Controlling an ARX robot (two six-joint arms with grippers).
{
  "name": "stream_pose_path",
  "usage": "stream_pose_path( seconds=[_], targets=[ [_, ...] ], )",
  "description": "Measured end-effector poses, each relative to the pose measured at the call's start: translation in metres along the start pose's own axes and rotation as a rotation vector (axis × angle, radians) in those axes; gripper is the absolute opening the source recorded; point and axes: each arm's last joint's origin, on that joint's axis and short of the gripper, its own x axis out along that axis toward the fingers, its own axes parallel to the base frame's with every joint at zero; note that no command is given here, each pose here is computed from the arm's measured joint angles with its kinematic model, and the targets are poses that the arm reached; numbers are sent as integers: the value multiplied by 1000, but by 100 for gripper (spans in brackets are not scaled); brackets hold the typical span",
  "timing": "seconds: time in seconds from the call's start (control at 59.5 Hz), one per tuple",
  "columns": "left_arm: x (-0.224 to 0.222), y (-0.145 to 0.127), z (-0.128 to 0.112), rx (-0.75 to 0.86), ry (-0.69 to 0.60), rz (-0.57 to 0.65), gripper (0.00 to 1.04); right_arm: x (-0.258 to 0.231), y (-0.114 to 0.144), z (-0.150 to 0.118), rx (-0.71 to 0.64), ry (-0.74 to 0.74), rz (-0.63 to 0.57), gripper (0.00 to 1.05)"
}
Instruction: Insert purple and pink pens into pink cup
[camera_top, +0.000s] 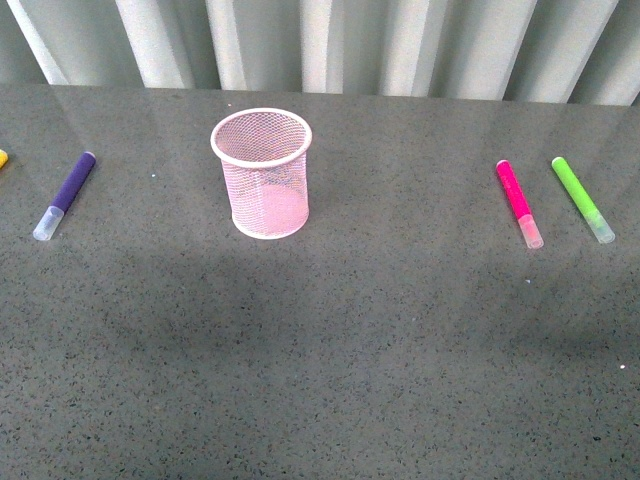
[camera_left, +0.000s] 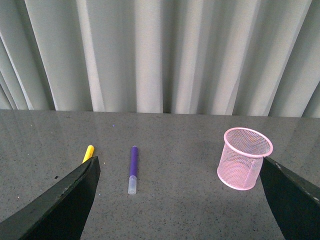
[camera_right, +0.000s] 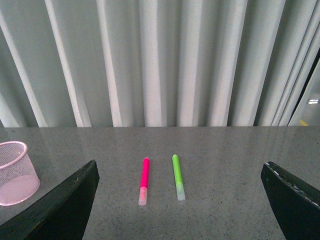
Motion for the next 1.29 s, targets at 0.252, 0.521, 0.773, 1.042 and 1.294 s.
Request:
stream_pose_path(
  seconds=[0.252,0.521,0.773,1.042,1.294],
  targets=[
    [0,0,0,0,0,0,98,0,0,0,0,0,0,98],
    [0,0,0,0,0,0,98,0,0,0,0,0,0,98],
    [0,0,0,0,0,0,98,0,0,0,0,0,0,98],
    [0,0,0,0,0,1,98,0,0,0,0,0,0,98],
    [15,-5,-10,-217,429,122,98,0,0,0,0,0,0,98]
  ],
)
